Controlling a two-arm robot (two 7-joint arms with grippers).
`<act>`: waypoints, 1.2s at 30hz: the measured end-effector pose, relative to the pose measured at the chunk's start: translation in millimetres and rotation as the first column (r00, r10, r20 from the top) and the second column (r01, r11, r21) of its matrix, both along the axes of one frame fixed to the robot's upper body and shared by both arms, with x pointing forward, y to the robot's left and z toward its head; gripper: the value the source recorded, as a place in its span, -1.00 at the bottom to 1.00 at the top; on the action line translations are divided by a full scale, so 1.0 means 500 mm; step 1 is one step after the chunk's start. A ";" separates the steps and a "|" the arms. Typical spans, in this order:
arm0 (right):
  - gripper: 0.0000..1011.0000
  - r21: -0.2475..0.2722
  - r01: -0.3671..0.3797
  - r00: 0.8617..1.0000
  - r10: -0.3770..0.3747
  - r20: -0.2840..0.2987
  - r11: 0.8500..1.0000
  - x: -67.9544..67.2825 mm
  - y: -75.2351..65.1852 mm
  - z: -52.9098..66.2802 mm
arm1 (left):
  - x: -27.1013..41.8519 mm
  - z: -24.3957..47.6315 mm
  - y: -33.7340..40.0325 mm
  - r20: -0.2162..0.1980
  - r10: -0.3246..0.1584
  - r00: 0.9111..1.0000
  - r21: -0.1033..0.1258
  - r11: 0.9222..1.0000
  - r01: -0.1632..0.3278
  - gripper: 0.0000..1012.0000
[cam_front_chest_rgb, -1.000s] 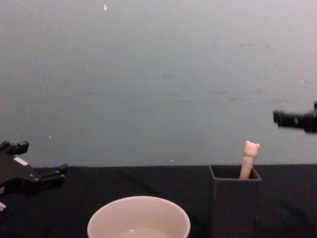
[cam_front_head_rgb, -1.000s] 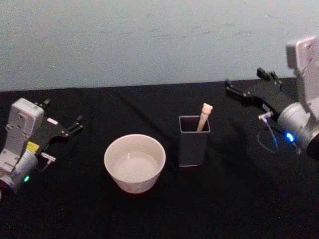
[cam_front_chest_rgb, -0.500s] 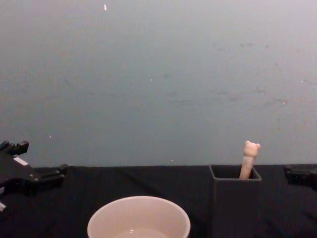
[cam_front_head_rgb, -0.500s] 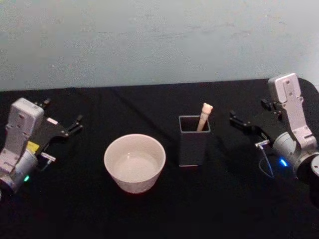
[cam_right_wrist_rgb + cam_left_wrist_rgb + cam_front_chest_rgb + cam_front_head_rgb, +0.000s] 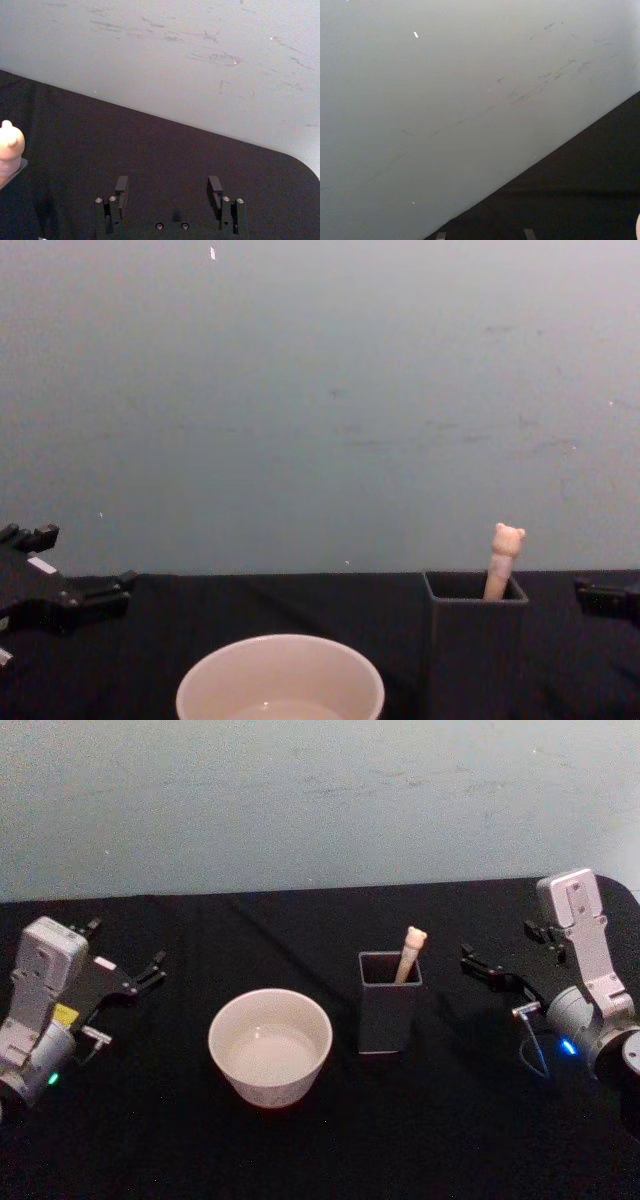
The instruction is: Pick up the stirring spoon with one hand, stir inside the cup, then place it back in its original position.
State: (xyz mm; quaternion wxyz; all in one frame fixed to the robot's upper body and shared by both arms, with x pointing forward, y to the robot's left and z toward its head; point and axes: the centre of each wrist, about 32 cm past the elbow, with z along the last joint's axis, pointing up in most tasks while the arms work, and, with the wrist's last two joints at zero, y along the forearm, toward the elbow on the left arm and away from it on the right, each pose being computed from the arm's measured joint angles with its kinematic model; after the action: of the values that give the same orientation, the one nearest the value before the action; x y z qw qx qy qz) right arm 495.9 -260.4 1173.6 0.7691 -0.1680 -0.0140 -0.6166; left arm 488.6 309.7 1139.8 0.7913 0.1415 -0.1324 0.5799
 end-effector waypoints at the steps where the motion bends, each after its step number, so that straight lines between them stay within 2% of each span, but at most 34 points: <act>1: 0.98 0.000 0.000 1.000 0.000 0.000 1.000 0.000 0.000 0.000 | 0.000 0.000 0.000 0.000 0.000 1.000 0.000 1.000 0.000 0.98; 36: 0.98 0.001 -0.003 1.000 0.003 0.001 1.000 -0.001 0.000 0.001 | 0.000 0.000 0.000 0.000 0.000 1.000 0.000 1.000 0.000 0.98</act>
State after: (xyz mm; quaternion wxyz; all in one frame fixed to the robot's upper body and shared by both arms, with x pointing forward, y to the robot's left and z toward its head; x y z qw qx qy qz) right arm 495.7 -260.3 1174.4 0.7701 -0.1673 -0.0142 -0.6155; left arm 488.6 309.7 1139.8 0.7913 0.1415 -0.1324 0.5799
